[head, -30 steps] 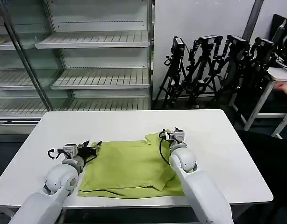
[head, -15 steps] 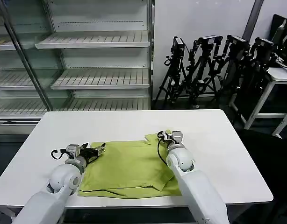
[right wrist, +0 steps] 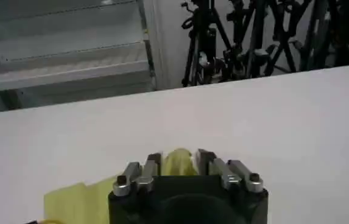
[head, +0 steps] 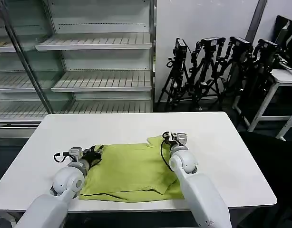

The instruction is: Fold and organize the clothes.

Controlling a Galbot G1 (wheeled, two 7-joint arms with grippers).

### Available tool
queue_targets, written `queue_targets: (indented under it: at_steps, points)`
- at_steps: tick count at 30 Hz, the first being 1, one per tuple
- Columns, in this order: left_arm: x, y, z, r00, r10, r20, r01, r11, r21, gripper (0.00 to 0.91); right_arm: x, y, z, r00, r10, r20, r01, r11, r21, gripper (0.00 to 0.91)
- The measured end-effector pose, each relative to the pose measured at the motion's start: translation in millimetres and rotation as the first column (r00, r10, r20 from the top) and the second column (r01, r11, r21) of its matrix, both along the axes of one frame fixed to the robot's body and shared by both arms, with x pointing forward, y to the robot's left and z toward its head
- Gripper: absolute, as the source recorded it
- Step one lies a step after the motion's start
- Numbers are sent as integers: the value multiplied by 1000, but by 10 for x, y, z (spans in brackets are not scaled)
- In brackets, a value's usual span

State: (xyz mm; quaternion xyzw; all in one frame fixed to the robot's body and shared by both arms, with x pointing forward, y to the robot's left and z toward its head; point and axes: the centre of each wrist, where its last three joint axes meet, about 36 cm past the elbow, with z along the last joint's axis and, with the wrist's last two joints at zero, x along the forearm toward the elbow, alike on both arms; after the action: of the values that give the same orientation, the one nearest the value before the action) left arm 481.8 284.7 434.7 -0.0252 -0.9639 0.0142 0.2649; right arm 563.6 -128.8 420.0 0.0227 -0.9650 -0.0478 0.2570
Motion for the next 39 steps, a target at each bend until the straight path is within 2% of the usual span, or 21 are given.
queue_targets:
  at_steps: [9, 11, 18, 26, 33, 39]
  points:
    - [-30, 53, 56, 1000, 6, 16, -6, 1000, -21, 50, -44, 10, 8, 1000, 22, 3, -22, 1000, 19, 0]
    - [-43, 63, 76, 1000, 7, 23, -6, 1000, -26, 50, -68, 21, 1, 1000, 25, 17, -25, 999, 23, 0]
    - [-105, 90, 187, 998, -1, 62, 4, 999, -37, 50, -200, 59, -15, 991, 31, 126, -35, 999, 29, 0]
    - [-241, 133, 320, 995, -10, 102, 15, 999, -42, 50, -390, -39, 151, 963, 38, 265, -48, 998, 29, 0]
    - [-440, 141, 406, 990, -29, 140, 33, 999, -28, 50, -628, -183, 275, 937, 48, 346, -63, 998, 30, 0]
    - [-632, 119, 459, 983, -53, 178, 55, 998, -8, 50, -909, -328, 265, 921, 55, 386, -67, 998, 19, 0]
